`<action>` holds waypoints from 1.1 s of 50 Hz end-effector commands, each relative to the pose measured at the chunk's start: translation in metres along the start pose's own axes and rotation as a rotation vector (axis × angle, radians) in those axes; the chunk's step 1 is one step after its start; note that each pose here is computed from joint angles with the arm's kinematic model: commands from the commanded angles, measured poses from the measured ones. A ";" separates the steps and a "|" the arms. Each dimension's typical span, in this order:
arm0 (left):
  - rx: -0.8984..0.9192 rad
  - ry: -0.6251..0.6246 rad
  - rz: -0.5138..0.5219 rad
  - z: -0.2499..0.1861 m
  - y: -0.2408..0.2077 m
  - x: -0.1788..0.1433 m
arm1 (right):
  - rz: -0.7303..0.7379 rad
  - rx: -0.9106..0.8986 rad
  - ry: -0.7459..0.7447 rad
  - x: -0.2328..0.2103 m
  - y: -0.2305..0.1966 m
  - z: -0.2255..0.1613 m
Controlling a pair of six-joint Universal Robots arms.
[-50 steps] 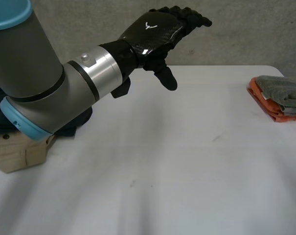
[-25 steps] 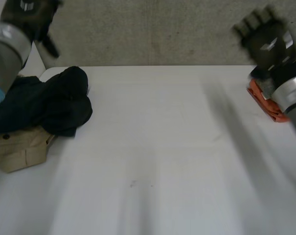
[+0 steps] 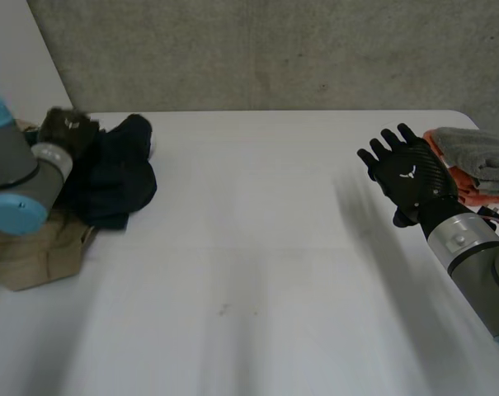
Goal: Fold the laundry.
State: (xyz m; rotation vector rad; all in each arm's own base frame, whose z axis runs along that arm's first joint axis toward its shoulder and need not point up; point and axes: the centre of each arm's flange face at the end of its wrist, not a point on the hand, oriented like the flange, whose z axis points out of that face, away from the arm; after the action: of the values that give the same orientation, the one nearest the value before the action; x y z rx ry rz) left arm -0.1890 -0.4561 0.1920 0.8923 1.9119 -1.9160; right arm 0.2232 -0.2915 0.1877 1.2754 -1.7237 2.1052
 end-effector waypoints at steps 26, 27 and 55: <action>0.390 0.773 -0.071 -0.235 -0.160 0.227 | 0.110 -0.028 0.247 0.073 -0.009 -0.009; 0.407 0.746 -0.079 -0.234 -0.167 0.218 | 0.114 -0.030 0.240 0.073 -0.009 -0.008; -0.197 0.287 -0.294 -0.190 -0.022 0.085 | 0.403 -0.192 -0.478 -0.056 -0.059 0.061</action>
State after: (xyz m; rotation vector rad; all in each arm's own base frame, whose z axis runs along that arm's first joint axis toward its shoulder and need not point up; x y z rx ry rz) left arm -0.2439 -0.2384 0.2049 0.9288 2.3534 -1.9204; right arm 0.2956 -0.2989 0.2281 1.4629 -2.4328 1.9365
